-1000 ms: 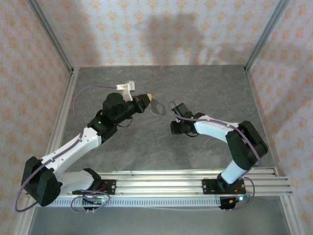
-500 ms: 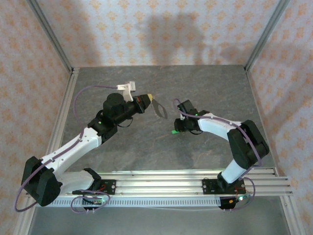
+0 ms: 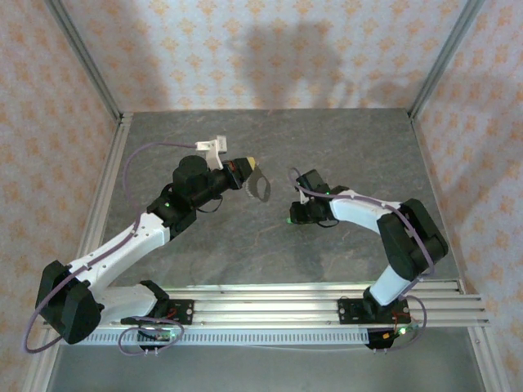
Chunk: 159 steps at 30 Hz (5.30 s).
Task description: Put the keys on the keyring
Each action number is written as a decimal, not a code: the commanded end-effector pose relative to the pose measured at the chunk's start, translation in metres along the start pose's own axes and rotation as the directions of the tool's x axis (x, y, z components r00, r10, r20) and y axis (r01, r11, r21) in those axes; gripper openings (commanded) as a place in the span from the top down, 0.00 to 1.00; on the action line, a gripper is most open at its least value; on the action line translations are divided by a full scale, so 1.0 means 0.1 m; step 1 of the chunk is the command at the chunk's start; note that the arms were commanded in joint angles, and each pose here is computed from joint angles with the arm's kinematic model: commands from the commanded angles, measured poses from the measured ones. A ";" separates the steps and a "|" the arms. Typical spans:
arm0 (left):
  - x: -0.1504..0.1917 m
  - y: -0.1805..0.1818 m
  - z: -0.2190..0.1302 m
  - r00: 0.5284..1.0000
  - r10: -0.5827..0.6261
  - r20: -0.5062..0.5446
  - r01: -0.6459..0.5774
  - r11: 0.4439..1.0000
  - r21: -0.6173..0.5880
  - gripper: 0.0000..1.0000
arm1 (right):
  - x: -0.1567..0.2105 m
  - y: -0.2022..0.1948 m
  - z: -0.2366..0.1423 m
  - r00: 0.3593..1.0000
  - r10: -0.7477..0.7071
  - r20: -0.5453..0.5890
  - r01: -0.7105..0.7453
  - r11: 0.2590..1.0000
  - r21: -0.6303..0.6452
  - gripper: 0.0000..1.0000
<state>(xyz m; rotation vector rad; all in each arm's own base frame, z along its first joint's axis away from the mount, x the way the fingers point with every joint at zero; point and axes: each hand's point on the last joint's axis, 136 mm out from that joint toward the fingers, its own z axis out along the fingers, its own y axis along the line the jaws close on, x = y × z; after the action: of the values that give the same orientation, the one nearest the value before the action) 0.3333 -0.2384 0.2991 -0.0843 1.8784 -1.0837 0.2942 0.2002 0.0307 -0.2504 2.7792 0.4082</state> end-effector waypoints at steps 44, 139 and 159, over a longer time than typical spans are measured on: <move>-0.18 -0.21 0.03 0.998 0.029 0.054 -0.032 0.998 0.048 1.00 | -0.05 -0.10 0.00 0.998 0.058 0.009 -0.058 0.998 0.024 0.73; -0.08 -0.24 0.12 0.999 0.025 0.039 -0.027 0.998 0.059 1.00 | -0.07 -0.32 -0.30 0.921 0.358 0.151 -0.377 0.919 0.118 0.58; -0.10 -0.23 0.09 0.998 0.036 0.043 -0.038 0.998 0.050 1.00 | 0.21 -0.26 0.01 0.986 0.166 0.019 -0.163 0.930 0.329 0.82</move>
<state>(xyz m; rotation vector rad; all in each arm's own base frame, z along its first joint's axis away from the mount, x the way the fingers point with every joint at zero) 0.3361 -0.2546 0.2879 -0.0650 1.9125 -1.0873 0.2890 0.1918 0.0233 0.0926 2.7996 0.1269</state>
